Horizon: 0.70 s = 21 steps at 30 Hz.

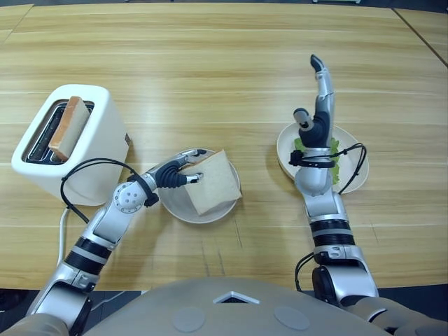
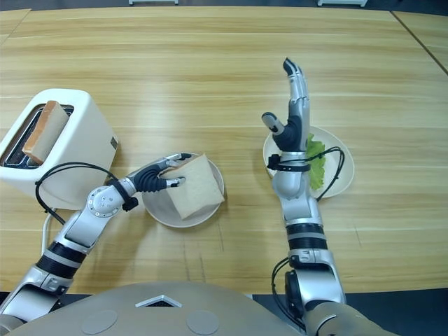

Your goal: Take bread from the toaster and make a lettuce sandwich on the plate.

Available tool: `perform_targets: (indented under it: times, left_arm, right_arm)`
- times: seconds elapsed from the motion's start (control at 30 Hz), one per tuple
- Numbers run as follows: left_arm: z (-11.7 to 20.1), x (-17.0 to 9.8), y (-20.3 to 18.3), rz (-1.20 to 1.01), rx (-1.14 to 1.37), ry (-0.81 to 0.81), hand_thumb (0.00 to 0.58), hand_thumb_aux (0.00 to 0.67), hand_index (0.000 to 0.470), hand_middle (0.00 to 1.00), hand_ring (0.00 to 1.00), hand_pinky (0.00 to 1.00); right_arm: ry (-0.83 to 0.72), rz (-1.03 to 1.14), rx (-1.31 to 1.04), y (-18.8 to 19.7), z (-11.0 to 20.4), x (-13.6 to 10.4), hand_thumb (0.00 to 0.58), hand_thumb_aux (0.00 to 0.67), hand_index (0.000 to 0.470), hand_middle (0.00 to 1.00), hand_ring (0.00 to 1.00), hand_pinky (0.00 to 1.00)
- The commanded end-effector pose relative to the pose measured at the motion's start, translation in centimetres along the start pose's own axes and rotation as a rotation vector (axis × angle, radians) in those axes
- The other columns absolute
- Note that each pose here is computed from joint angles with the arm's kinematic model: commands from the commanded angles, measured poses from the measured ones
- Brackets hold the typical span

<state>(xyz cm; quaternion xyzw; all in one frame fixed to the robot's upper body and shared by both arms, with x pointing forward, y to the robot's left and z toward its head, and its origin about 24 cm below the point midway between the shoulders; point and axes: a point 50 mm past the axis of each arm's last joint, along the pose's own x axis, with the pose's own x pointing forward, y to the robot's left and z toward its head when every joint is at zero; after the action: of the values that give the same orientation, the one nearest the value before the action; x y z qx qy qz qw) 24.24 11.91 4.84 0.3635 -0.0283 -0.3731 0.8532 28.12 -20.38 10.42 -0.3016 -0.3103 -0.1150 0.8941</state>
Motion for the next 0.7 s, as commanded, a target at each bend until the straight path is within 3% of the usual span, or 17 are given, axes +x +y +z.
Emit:
perform_targets:
  times: [0.03,0.07,0.1,0.43,0.7]
  left_arm:
    - [0.3,-0.5,1.1,0.046,0.084,0.026,0.580,0.654,0.459,0.00,0.00,0.00]
    - [0.4,-0.6,1.3,0.056,0.101,0.030,0.349,0.247,0.173,0.00,0.00,0.00]
    - [0.5,-0.7,1.4,0.065,0.115,0.035,0.000,0.000,0.000,0.00,0.00,0.00]
    - [2.0,-2.4,3.7,0.162,0.262,0.077,0.000,0.000,0.000,0.00,0.00,0.00]
    - [2.5,-3.5,5.9,0.357,0.288,0.081,0.000,0.000,0.000,0.00,0.00,0.00]
  right_arm:
    - [0.002,-0.017,-0.064,-1.3,-0.6,0.6,0.000,0.000,0.000,0.00,0.00,0.00]
    - [0.001,-0.018,-0.072,-1.5,-0.7,0.7,0.000,0.000,0.000,0.00,0.00,0.00]
    - [0.001,-0.018,-0.079,-1.6,-0.8,0.7,0.000,0.000,0.000,0.00,0.00,0.00]
    - [0.107,0.049,-0.433,-3.9,-4.3,0.9,0.000,0.000,0.000,0.00,0.00,0.00]
    - [0.171,0.324,-0.919,-5.6,-7.8,0.3,0.000,0.000,0.000,0.00,0.00,0.00]
